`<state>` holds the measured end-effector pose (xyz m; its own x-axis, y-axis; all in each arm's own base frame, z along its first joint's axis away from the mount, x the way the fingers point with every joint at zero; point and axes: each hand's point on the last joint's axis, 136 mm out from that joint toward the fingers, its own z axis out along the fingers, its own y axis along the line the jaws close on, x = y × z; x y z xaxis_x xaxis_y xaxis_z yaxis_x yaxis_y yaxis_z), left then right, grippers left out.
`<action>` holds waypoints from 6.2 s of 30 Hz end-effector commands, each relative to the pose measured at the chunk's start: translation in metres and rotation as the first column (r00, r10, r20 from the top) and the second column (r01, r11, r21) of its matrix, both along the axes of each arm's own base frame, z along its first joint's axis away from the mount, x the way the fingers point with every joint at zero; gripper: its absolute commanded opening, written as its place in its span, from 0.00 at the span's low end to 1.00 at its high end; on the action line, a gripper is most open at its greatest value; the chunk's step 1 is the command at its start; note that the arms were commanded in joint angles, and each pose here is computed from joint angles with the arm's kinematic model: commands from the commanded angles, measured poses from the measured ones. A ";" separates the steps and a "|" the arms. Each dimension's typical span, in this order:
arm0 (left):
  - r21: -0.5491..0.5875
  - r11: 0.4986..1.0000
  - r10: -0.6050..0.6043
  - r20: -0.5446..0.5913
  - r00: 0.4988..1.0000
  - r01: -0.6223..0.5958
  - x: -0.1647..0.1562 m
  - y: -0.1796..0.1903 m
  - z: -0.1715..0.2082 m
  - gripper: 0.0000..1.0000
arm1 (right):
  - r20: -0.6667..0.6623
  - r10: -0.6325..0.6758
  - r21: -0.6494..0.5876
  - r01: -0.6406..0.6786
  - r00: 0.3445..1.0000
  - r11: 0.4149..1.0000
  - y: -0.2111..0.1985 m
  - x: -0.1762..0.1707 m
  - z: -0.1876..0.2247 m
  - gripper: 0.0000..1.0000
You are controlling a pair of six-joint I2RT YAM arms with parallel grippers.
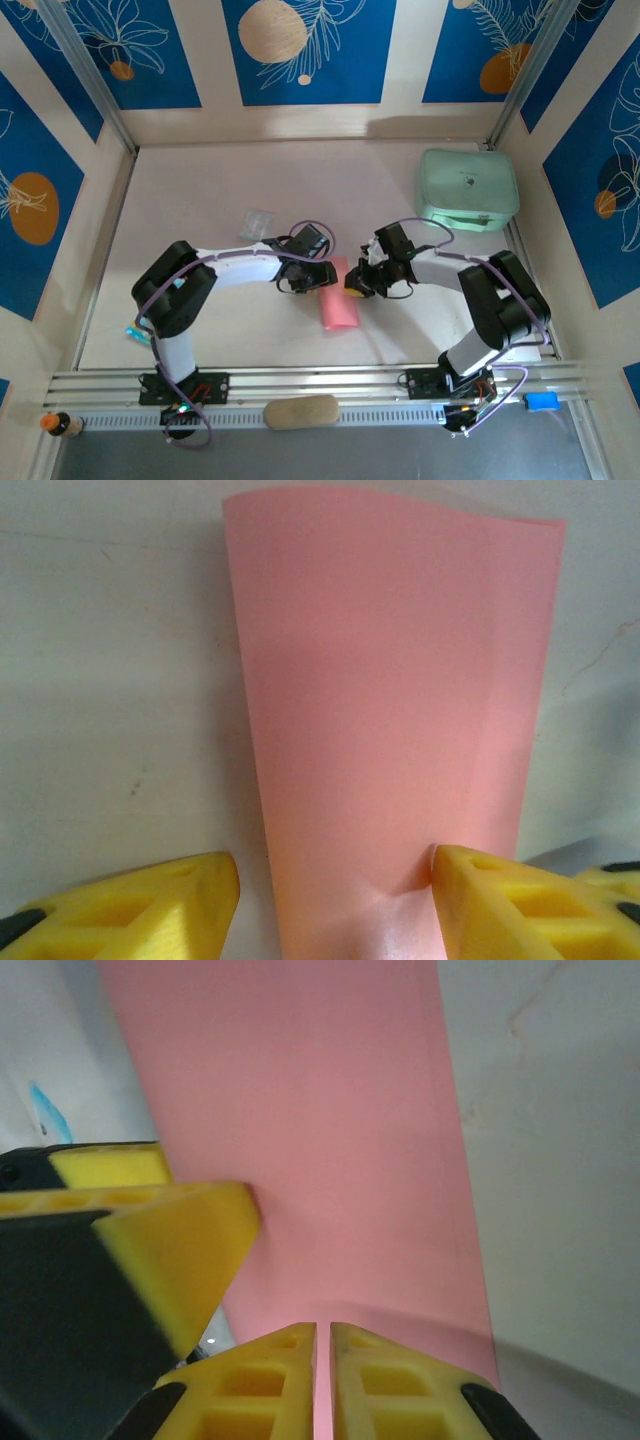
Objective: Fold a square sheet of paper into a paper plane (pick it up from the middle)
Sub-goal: Hold the square sheet of paper at the center of the table.
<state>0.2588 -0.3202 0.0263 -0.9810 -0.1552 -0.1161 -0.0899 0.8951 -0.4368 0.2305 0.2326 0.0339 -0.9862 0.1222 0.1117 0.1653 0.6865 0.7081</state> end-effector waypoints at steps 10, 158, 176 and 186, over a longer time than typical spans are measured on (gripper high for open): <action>-0.030 0.999 -0.015 0.075 0.997 0.017 0.002 0.008 0.023 0.62 | -0.158 -0.143 -0.062 0.135 0.977 0.989 -0.005 -0.015 -0.038 0.10; 0.240 0.970 -0.028 -0.071 0.997 0.044 0.000 0.034 -0.045 0.57 | 0.087 -0.272 -0.058 0.278 0.958 0.959 -0.067 -0.006 0.035 0.24; 0.242 0.965 -0.083 -0.078 0.994 0.099 0.002 0.028 -0.048 0.56 | 0.078 -0.263 -0.056 0.268 0.962 0.962 -0.065 -0.006 0.032 0.24; 0.254 0.962 -0.080 -0.076 0.994 0.097 -0.001 0.033 -0.050 0.56 | 0.079 -0.269 -0.075 0.274 0.960 0.959 -0.068 -0.006 0.032 0.24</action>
